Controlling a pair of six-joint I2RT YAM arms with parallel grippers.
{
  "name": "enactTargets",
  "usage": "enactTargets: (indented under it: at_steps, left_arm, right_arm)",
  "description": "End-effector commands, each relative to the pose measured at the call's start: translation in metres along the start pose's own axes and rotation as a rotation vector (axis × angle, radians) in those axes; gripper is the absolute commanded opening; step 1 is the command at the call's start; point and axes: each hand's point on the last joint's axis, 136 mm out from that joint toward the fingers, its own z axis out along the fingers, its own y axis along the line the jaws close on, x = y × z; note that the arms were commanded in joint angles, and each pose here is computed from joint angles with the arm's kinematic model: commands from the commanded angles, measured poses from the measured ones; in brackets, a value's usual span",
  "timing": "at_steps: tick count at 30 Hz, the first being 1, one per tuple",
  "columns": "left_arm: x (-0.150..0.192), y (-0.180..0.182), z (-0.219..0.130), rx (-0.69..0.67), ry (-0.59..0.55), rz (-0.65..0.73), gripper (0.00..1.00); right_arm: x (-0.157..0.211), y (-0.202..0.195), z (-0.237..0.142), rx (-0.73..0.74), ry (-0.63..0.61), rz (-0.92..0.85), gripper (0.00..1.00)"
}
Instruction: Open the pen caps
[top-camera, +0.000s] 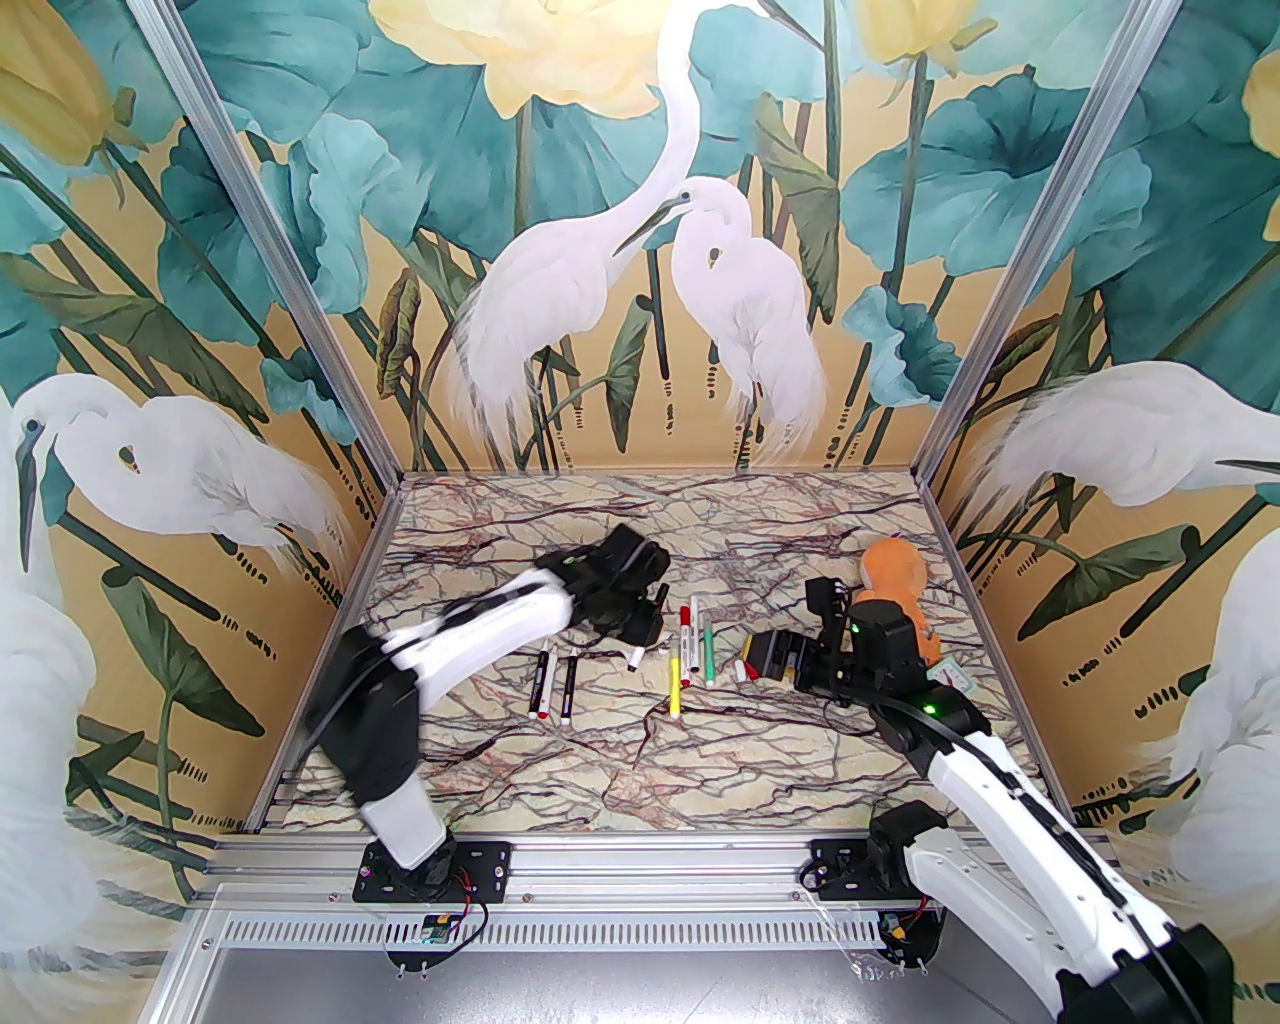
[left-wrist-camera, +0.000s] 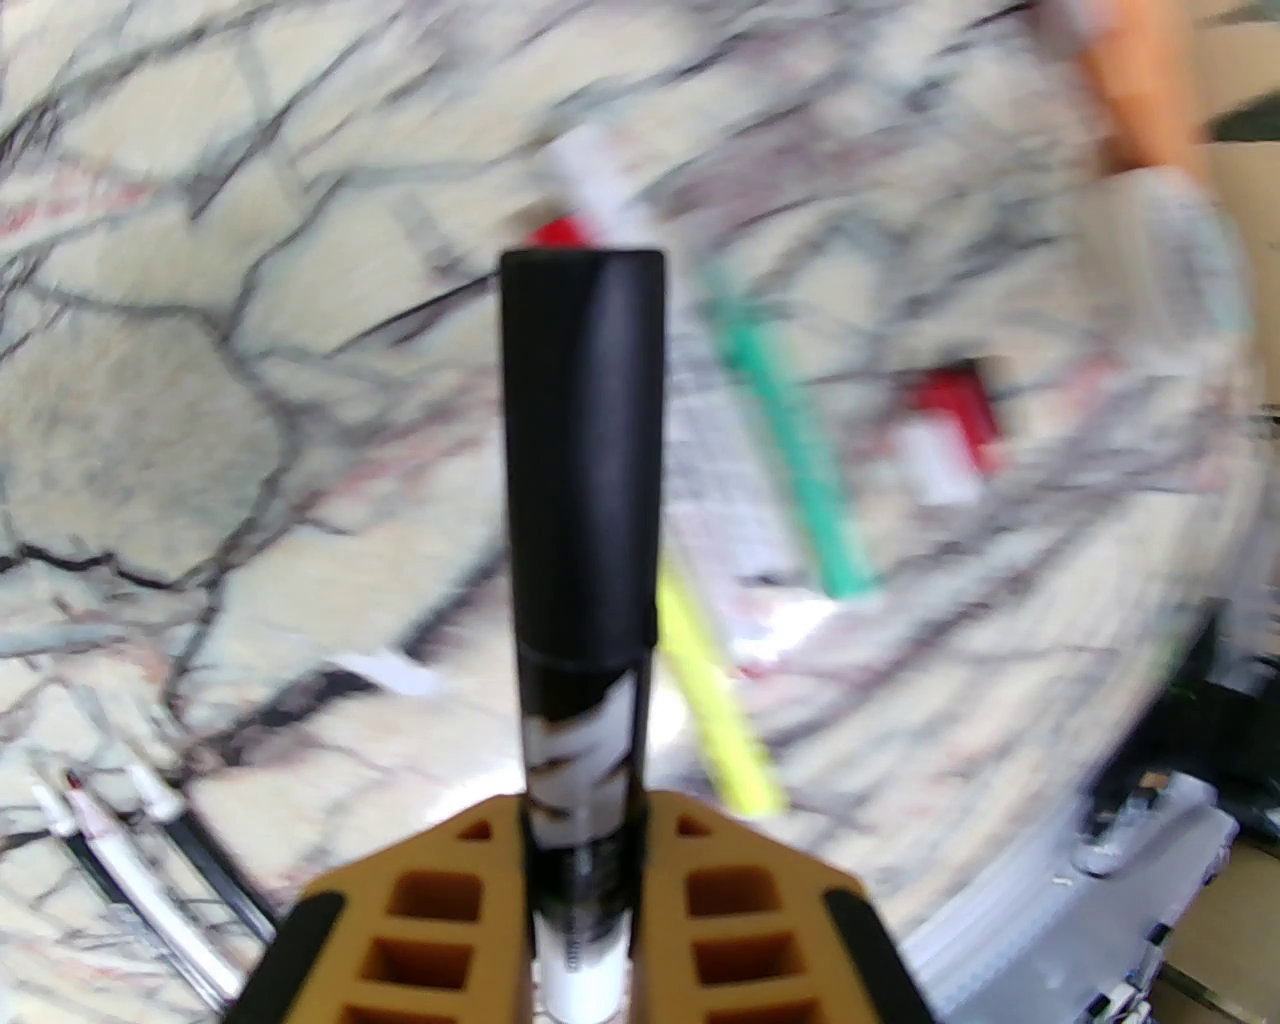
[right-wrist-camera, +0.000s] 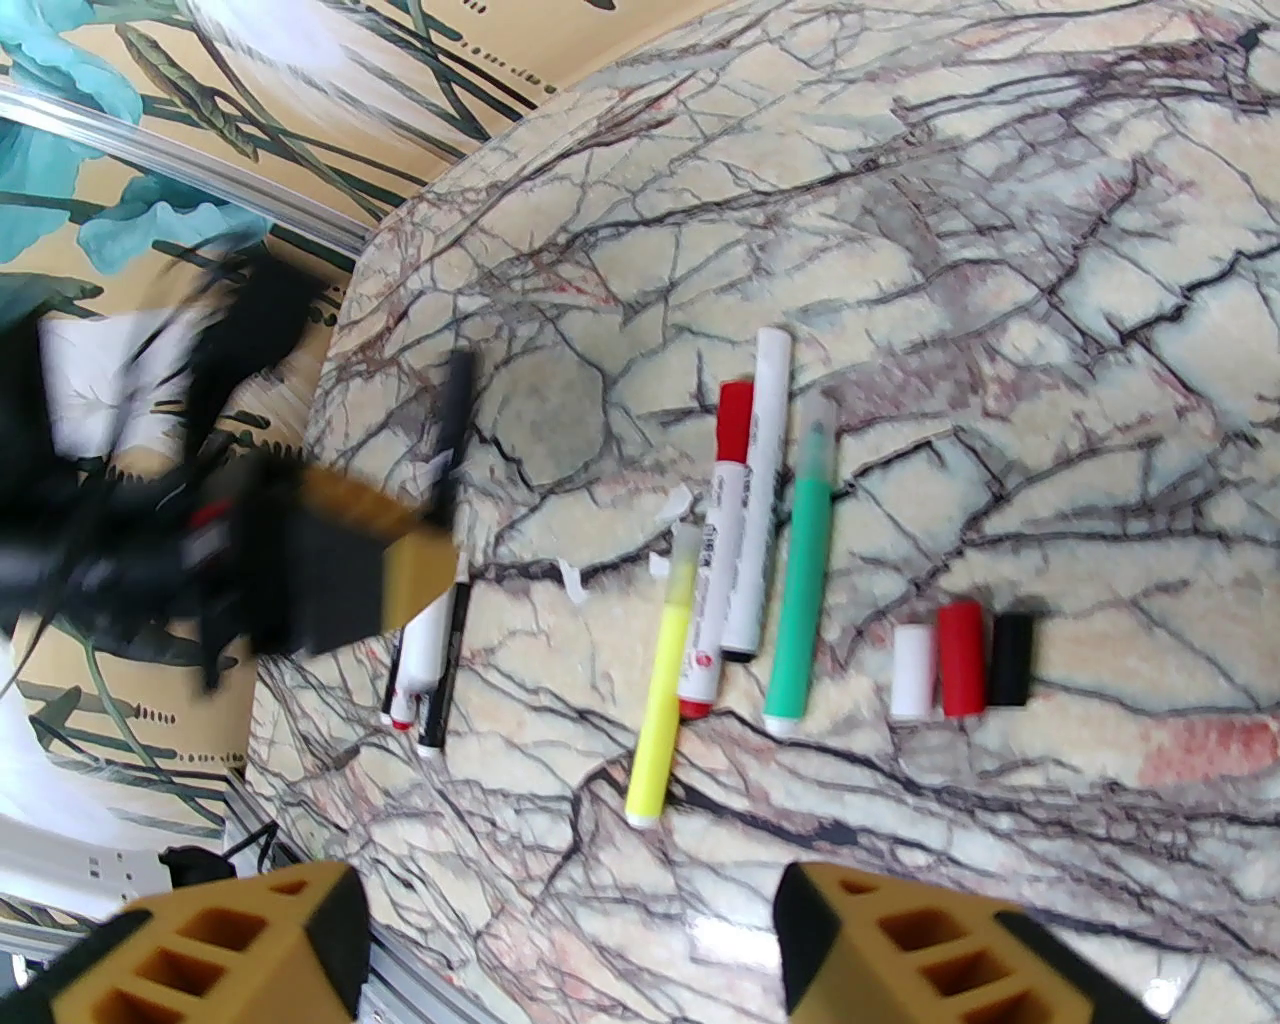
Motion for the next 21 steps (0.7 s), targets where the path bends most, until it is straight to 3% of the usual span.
enactTargets:
  at_steps: [1, 7, 21]
  left_arm:
    - [-0.009, -0.039, -0.011, 0.253, -0.124, -0.013, 0.13]
    - [0.011, -0.061, -0.020, 0.377, -0.182, 0.007, 0.14]
    - [0.030, -0.100, -0.034, 0.462, -0.234, 0.066, 0.13]
  right_arm:
    - [-0.017, 0.024, 0.009, -0.057, -0.039, -0.008, 0.64]
    - [-0.025, 0.052, 0.030, -0.060, -0.010, -0.065, 0.56]
    - [-0.024, 0.068, 0.061, -0.037, 0.079, -0.099, 0.53]
